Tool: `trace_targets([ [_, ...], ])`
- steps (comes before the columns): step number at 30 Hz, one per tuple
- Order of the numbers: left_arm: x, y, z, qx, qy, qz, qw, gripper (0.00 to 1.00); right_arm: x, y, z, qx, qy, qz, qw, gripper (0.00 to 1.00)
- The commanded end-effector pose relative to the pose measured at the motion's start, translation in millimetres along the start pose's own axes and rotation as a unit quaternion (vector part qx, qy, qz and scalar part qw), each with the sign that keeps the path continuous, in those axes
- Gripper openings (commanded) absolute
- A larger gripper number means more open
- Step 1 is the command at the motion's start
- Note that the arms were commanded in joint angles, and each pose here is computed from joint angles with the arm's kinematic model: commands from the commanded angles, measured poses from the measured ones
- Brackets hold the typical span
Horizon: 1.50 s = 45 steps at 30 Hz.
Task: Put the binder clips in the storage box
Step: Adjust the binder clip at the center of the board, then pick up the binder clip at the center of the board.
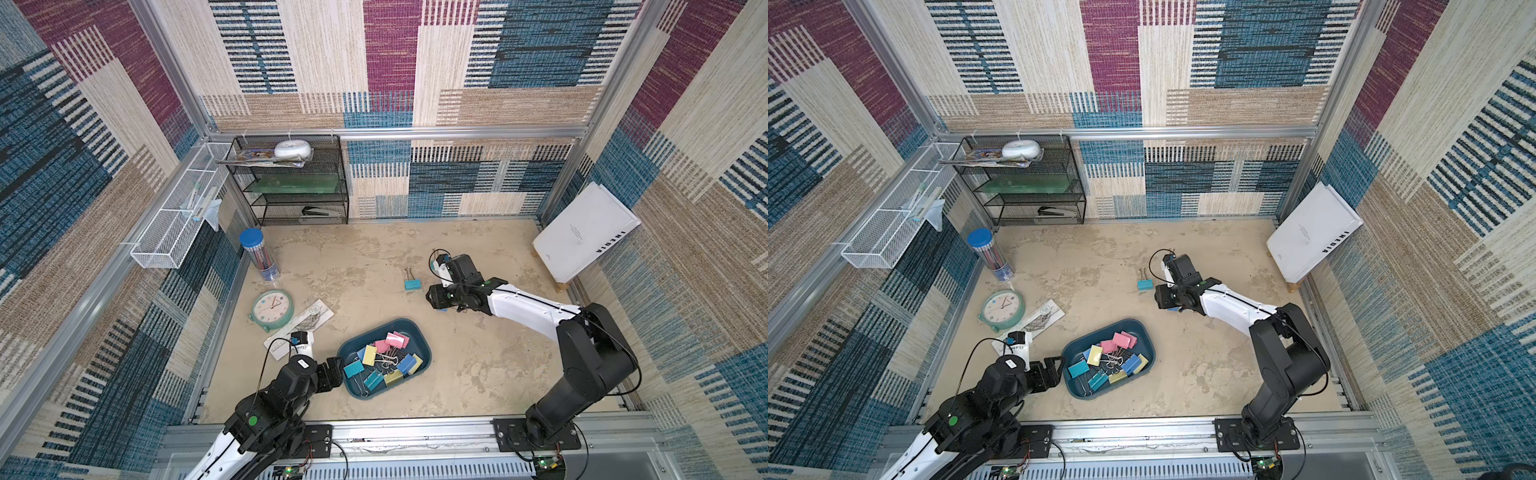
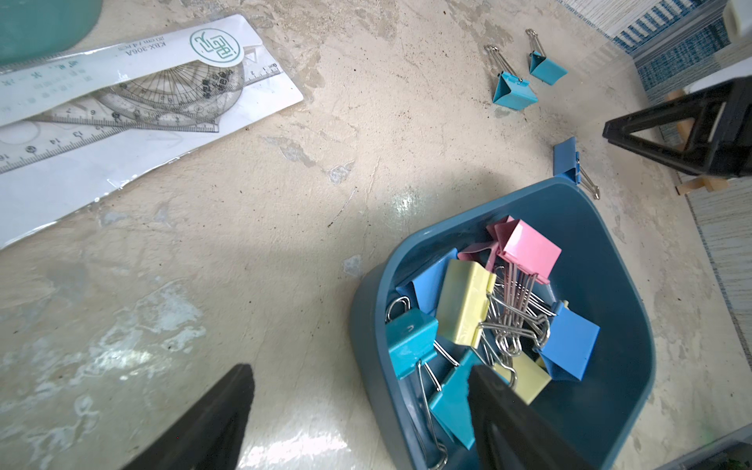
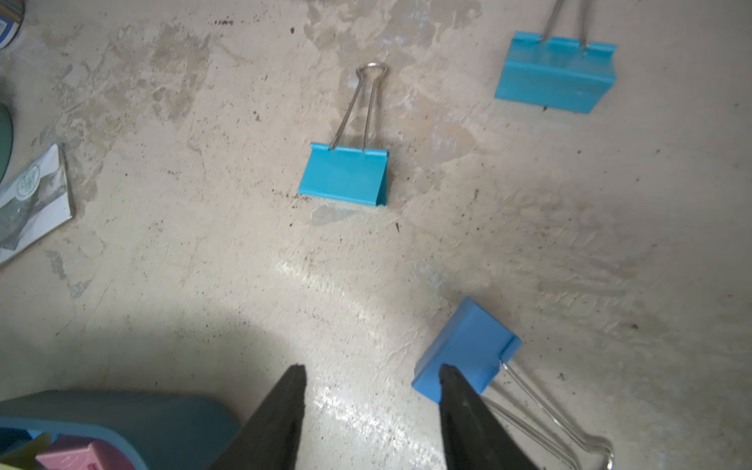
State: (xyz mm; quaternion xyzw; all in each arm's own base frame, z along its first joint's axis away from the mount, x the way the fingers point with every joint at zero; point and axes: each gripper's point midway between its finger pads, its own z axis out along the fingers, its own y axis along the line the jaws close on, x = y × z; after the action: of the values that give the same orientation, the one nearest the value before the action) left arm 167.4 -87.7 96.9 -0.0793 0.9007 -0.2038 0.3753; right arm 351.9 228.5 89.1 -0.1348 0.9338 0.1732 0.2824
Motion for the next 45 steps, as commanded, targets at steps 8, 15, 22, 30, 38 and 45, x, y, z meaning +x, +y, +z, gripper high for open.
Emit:
trace_targets([
  [8,-2,0,0,-0.002,-0.005,-0.001,1.000,0.86,35,-10,15,0.006,0.050,-0.001,0.999,0.00],
  [15,-2,1,1,-0.005,-0.004,-0.001,1.000,0.86,41,-22,25,0.035,0.053,0.001,0.998,0.00],
  [22,-2,2,1,-0.008,-0.006,-0.002,1.000,0.86,23,-41,52,0.081,0.064,-0.015,0.995,0.00],
  [30,-3,2,1,-0.008,-0.006,-0.002,1.000,0.87,-27,-80,49,0.105,0.028,0.003,0.994,0.00],
  [38,-2,2,1,-0.008,-0.005,-0.003,1.000,0.87,-47,-68,3,0.076,-0.034,-0.018,0.996,0.70],
  [45,-2,2,1,-0.007,-0.004,-0.002,1.000,0.87,-28,-105,2,0.164,0.004,-0.058,0.985,0.88],
])
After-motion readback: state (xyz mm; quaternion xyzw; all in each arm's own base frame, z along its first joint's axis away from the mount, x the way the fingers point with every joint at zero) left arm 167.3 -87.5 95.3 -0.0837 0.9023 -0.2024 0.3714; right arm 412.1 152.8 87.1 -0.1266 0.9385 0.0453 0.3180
